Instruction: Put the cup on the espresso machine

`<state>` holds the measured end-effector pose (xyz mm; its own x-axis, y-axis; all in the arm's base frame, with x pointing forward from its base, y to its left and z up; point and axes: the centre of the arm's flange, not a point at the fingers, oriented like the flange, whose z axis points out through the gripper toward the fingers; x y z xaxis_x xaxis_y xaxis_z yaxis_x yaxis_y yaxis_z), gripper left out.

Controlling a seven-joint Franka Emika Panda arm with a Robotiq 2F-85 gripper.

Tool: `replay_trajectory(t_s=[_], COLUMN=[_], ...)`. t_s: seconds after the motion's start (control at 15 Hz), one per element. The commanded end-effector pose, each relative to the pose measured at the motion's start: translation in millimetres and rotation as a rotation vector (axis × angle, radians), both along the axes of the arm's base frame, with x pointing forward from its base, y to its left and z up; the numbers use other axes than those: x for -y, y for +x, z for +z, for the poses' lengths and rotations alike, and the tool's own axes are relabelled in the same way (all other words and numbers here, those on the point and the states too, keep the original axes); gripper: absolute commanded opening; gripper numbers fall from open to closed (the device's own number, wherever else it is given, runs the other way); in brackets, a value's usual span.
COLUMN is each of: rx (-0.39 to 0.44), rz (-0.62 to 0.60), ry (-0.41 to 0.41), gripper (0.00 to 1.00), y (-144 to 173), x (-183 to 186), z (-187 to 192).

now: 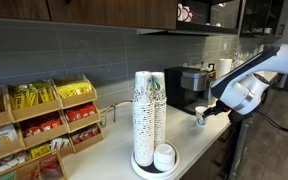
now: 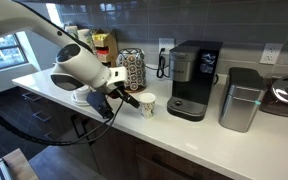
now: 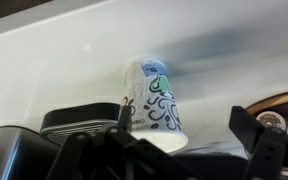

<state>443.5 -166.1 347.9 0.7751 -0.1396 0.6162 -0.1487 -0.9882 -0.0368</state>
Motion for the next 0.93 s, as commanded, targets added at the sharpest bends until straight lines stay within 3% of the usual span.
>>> replay_trajectory(t_s=[0.0,0.87], rx=[-0.034,-0.023], rz=[-0.031,-0.03], ry=[-0.027,0.056], gripper=[1.0,1.0], y=[24,50], x=[12,34], z=[-22,-52])
